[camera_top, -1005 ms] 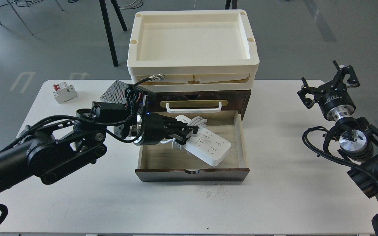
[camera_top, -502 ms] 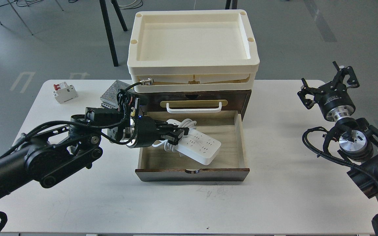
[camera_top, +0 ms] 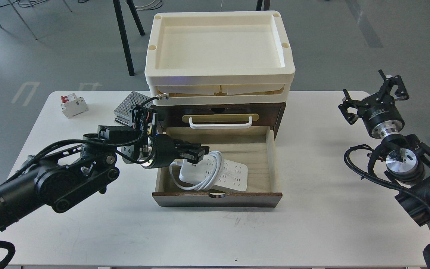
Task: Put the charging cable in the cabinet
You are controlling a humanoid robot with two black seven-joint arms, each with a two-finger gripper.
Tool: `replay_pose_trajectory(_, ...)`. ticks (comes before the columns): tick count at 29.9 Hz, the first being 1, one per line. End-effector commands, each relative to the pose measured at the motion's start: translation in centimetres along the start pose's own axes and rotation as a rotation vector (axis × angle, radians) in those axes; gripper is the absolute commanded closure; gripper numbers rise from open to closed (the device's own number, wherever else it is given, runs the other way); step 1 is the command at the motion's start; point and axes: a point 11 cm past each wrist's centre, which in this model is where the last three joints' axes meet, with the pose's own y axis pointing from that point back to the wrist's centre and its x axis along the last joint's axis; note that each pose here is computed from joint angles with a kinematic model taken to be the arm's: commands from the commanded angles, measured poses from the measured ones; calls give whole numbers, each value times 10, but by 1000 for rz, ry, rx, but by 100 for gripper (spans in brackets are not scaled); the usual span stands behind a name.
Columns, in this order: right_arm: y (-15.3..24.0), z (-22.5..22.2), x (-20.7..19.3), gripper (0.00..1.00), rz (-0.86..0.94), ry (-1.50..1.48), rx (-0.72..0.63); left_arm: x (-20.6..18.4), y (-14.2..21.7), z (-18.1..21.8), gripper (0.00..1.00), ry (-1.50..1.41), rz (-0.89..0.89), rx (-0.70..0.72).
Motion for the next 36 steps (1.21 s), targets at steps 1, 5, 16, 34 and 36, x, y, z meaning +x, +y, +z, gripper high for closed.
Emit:
replay_pose_trajectory(1,0,0,0,0,0,0,0,11,3,16,11,-17,52,-59)
replay_pose_trajectory(5,0,0,0,0,0,0,0,32,16,43,6,45,117,-193)
replay_pose_trajectory(16,-1,0,-2,0,-12,-3,-1,154,135,49,0,660,508,-737)
replay_pose_trajectory(34,-3,-6,-5,0,-15,1,15,97,205,-221,0,1693,1211,-758)
replay_pose_trajectory(36,-3,-7,-5,0,-15,0,24,62,192,-239,0,1780,1242,-672)
